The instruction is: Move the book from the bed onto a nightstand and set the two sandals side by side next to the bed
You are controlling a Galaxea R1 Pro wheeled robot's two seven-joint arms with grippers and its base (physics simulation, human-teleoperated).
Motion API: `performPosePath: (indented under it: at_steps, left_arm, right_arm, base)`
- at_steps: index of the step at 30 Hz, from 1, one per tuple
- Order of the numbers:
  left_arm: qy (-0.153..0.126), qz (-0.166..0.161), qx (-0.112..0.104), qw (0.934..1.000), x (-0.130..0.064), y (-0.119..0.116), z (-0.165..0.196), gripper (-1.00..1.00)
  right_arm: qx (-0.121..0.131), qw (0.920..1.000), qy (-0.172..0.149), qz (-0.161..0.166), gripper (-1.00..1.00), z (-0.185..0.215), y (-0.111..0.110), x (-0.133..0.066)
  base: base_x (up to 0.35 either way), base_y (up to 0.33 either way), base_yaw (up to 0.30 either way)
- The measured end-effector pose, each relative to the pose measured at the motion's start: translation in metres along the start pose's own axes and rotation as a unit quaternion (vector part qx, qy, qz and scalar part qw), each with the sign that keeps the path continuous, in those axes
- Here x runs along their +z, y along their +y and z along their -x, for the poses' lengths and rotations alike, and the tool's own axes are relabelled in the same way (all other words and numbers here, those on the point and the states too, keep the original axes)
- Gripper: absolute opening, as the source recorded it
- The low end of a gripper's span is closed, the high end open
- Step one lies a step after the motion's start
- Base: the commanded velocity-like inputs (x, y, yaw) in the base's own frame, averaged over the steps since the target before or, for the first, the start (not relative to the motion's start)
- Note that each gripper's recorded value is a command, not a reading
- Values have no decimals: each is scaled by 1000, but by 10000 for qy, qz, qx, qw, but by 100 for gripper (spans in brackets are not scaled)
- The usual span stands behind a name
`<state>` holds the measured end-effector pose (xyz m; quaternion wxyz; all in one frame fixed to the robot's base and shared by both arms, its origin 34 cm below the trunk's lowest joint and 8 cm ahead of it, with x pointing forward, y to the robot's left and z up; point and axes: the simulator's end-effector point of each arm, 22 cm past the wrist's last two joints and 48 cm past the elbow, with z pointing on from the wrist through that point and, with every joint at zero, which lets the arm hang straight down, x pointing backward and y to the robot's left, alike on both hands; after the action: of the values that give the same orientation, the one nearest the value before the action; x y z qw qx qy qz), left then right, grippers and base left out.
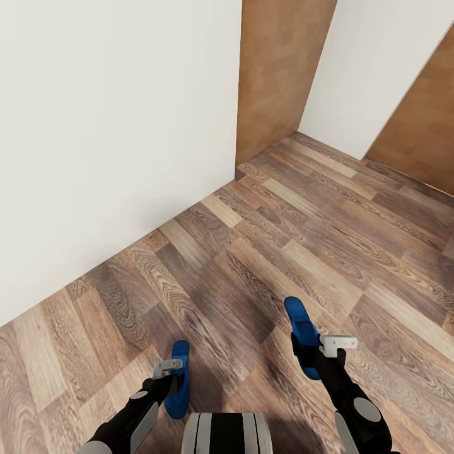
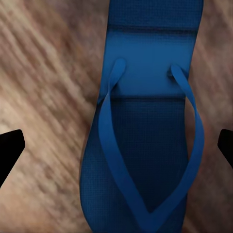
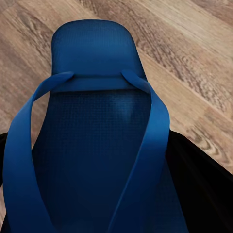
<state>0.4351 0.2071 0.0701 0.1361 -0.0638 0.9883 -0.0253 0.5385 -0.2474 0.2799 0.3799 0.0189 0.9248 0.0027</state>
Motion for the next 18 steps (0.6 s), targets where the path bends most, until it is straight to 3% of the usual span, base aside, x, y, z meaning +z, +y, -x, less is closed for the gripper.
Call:
performPosePath:
  at_steps: [18]
  left_arm:
    - [87, -44, 50, 9999, 4, -5, -9, 100]
  right_arm:
    - [10, 10000, 82, 0, -100, -8, 0, 3]
  base:
    - [0, 0, 0]
